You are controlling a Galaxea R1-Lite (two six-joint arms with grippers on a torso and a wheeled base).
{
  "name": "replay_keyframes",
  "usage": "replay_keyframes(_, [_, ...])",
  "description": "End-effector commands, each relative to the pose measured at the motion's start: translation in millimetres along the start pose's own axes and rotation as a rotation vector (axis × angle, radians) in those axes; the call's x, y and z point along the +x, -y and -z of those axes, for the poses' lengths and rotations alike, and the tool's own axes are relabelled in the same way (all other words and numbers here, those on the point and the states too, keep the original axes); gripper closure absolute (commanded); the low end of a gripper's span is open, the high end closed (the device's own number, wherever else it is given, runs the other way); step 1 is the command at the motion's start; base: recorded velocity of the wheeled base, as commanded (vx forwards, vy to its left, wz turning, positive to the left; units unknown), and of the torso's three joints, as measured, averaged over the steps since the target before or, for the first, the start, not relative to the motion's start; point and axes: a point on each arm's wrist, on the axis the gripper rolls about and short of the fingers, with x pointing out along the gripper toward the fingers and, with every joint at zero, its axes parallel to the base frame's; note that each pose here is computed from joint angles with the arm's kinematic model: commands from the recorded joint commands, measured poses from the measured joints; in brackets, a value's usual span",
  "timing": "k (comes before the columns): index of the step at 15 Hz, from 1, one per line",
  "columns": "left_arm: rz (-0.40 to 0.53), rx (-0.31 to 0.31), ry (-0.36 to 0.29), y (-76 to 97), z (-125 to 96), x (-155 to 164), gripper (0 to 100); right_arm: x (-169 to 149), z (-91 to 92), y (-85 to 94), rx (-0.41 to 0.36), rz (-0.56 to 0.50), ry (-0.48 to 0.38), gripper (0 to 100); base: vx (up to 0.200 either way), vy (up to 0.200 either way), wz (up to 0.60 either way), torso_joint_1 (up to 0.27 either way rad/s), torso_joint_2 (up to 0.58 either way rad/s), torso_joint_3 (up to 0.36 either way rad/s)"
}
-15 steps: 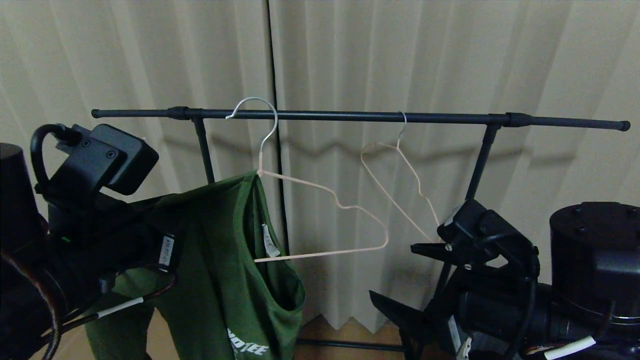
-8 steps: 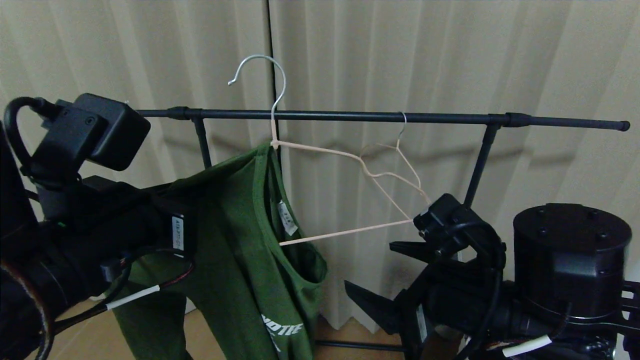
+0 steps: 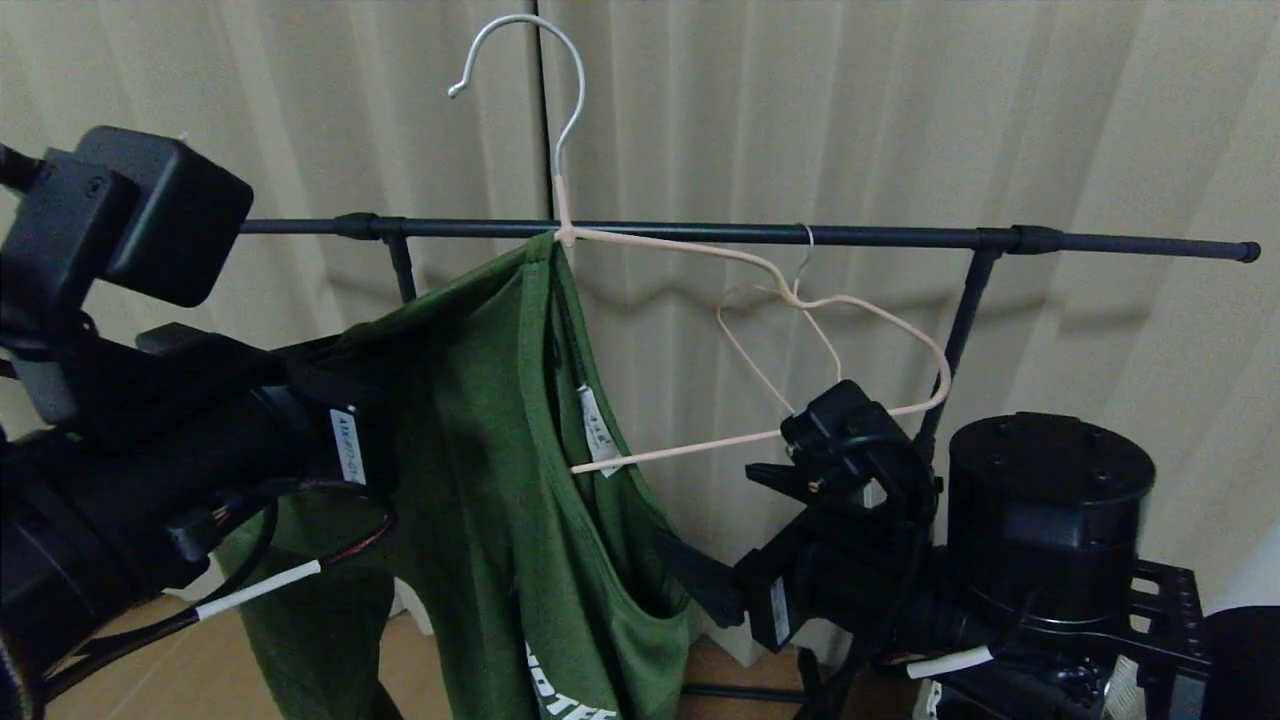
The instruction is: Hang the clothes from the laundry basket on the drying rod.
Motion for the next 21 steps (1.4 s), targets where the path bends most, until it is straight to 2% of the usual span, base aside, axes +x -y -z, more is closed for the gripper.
replay_keyframes(1, [0.024, -0.009, 0.023, 1.4, -4, -8, 100, 7, 6.6, -0.9, -0.005, 0.002, -0.025, 0, 0.0, 0.0, 0.0, 0.0, 0.0, 0.0])
replay_keyframes(5, [0.015, -0.017, 0.036, -1.4, -7, -9, 100, 5, 14.3, 1.9, -0.011, 0.048, -0.049, 0, 0.0, 0.0, 0.0, 0.0, 0.0, 0.0])
replay_keyframes(8, [-0.031, -0.002, 0.019, -8.7, -4, -5, 100, -16, 18.1, 21.0, 0.001, 0.111, -0.053, 0, 0.0, 0.0, 0.0, 0.0, 0.0, 0.0])
replay_keyframes(12, [-0.105, 0.115, -0.046, -22.0, 15, -2, 100, -35, 8.0, 71.0, 0.06, 0.291, -0.003, 0, 0.0, 0.0, 0.0, 0.0, 0.0, 0.0])
replay_keyframes(14, [-0.113, 0.154, -0.069, -24.1, 22, -4, 100, -38, -0.5, 86.0, 0.071, 0.342, 0.031, 0, 0.0, 0.0, 0.0, 0.0, 0.0, 0.0])
replay_keyframes(20, [-0.182, 0.269, -0.148, -37.1, 45, -2, 100, -38, -10.2, 92.4, 0.068, 0.361, 0.063, 0, 0.0, 0.0, 0.0, 0.0, 0.0, 0.0])
replay_keyframes(21, [-0.183, 0.31, -0.164, -37.3, 54, -2, 100, -39, -13.3, 91.7, 0.056, 0.355, 0.071, 0, 0.0, 0.0, 0.0, 0.0, 0.0, 0.0])
